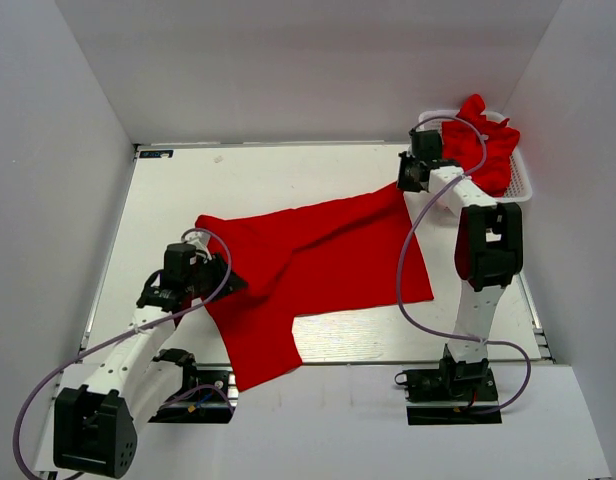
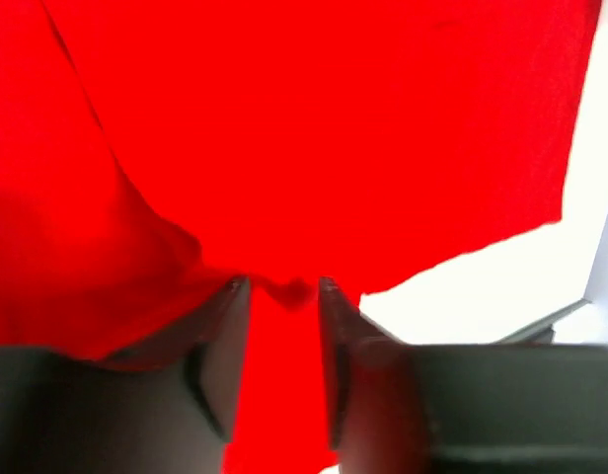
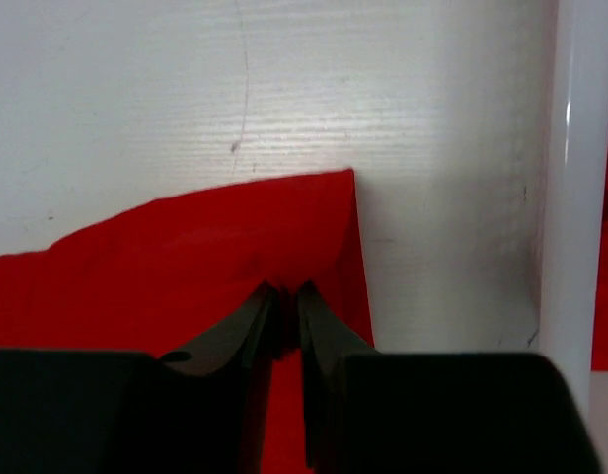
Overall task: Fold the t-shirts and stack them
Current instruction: Fold the flattened tshirt in 1/3 of the way
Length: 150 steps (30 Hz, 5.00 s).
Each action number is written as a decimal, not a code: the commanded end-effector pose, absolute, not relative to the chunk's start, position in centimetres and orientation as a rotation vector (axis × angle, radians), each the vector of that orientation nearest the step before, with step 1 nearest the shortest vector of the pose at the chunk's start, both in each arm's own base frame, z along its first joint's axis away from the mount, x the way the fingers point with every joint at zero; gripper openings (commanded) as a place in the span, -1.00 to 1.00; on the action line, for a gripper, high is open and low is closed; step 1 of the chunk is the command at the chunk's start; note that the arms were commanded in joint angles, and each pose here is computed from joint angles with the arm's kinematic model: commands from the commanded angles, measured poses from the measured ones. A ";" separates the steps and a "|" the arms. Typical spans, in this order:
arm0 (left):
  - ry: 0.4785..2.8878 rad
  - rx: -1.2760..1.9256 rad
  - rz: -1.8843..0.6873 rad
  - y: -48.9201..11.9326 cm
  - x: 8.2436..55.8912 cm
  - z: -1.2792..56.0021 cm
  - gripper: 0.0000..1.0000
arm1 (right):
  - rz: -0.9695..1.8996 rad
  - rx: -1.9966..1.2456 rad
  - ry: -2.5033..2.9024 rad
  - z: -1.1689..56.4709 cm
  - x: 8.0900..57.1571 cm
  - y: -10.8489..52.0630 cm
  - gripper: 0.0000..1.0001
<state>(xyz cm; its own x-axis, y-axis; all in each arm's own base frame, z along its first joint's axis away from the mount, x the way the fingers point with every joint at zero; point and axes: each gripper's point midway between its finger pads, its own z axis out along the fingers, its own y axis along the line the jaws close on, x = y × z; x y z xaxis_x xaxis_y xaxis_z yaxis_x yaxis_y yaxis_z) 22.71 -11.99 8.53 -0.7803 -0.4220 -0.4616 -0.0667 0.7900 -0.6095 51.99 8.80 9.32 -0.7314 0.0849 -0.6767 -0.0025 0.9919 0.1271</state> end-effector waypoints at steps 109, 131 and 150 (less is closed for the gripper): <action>2.327 -0.558 -0.103 2.6 45.8 14.2 1.00 | 0.158 0.585 2.367 4.0 50.2 6.1 0.30; 2.291 -0.558 -0.152 1.6 41.2 14.6 1.00 | 0.150 0.591 2.320 3.9 50.7 6.1 -1.00; 2.323 -0.527 -0.146 1.6 41.7 13.6 1.00 | 0.110 0.607 2.432 6.4 45.6 5.7 -1.00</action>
